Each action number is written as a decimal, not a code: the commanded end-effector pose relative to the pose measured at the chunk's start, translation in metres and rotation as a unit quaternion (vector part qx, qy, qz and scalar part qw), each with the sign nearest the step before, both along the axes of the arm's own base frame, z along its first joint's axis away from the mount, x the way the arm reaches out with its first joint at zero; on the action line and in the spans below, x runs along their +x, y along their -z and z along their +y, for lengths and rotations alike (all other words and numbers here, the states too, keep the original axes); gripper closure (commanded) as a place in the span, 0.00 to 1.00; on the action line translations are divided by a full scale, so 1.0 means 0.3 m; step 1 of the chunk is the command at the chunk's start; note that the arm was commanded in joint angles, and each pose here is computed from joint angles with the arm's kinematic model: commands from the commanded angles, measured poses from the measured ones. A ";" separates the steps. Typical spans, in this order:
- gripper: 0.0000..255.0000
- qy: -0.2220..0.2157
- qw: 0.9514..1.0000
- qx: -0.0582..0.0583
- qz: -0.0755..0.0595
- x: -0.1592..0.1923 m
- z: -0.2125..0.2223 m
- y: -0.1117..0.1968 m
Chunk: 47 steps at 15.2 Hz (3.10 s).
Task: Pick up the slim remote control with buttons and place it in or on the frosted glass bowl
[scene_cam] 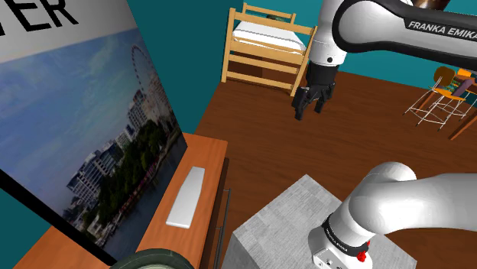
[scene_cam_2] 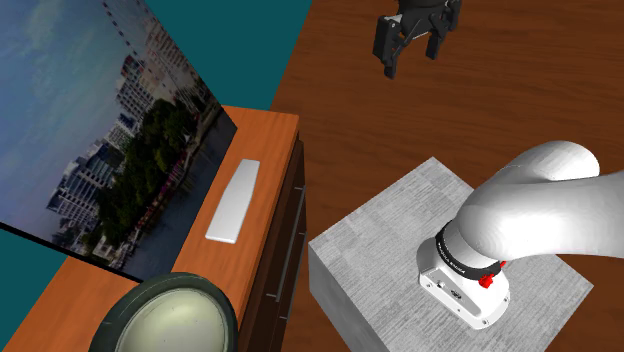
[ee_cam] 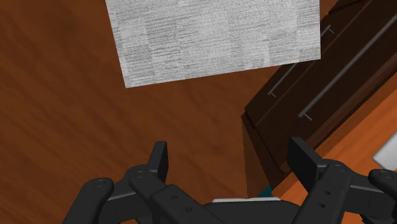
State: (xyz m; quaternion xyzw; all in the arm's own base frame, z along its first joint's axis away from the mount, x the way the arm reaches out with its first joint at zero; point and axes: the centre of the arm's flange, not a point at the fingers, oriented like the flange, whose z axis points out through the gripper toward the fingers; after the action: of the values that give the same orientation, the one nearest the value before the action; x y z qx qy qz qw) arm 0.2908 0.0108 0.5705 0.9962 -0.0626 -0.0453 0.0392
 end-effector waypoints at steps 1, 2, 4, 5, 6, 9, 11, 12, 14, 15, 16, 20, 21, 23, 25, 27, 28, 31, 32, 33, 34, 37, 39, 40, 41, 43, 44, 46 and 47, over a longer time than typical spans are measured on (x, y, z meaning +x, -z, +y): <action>0.00 0.000 1.000 0.000 0.000 0.000 0.000 0.000; 0.00 0.011 1.000 0.001 -0.002 -0.004 0.036 0.022; 0.00 0.032 0.999 0.002 -0.005 -0.009 0.110 0.065; 0.00 0.043 0.999 0.002 -0.007 -0.010 0.146 0.087; 0.00 0.053 0.999 0.003 -0.008 -0.010 0.183 0.109; 0.00 0.085 0.996 0.004 -0.013 -0.006 0.293 0.173; 0.00 0.106 0.994 0.005 -0.016 0.001 0.366 0.216; 0.00 0.117 0.993 0.006 -0.018 0.006 0.403 0.238; 0.00 0.138 0.990 0.007 -0.021 0.018 0.476 0.280; 0.00 0.149 0.989 0.007 -0.023 0.026 0.512 0.302; 0.00 0.159 0.987 0.008 -0.024 0.034 0.548 0.323; 0.00 0.201 0.979 0.010 -0.031 0.075 0.691 0.407; 0.00 0.211 0.977 0.010 -0.033 0.087 0.726 0.428; 0.00 0.232 0.972 0.011 -0.036 0.114 0.795 0.469; 0.00 0.253 0.967 0.012 -0.039 0.144 0.863 0.510; 0.00 0.273 0.961 0.013 -0.042 0.178 0.930 0.551; 0.00 0.283 0.958 0.014 -0.044 0.196 0.963 0.571; 0.00 0.314 0.948 0.015 -0.048 0.254 1.060 0.631; 0.00 0.324 0.945 0.016 -0.050 0.275 1.092 0.651; 0.00 0.334 0.941 0.016 -0.051 0.296 1.123 0.671; 0.00 0.337 0.940 0.016 -0.052 0.303 1.132 0.677; 0.00 0.337 0.940 0.016 -0.052 0.303 1.132 0.729; 0.00 0.337 0.940 0.016 -0.052 0.302 1.132 0.765; 0.00 0.337 0.940 0.016 -0.052 0.302 1.132 0.782; 0.00 0.337 0.940 0.016 -0.052 0.302 1.132 0.810; 0.00 0.337 0.940 0.016 -0.052 0.302 1.132 0.810; 0.00 0.337 0.940 0.016 -0.052 0.302 1.132 0.810; 0.00 0.337 0.940 0.016 -0.052 0.302 1.132 0.810; 0.00 0.337 0.940 0.016 -0.052 0.302 1.132 0.810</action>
State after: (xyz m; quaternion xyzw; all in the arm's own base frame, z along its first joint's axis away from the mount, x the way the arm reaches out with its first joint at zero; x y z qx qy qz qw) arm 0.3814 0.3505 0.3276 0.9182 -0.3961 -0.0052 0.0021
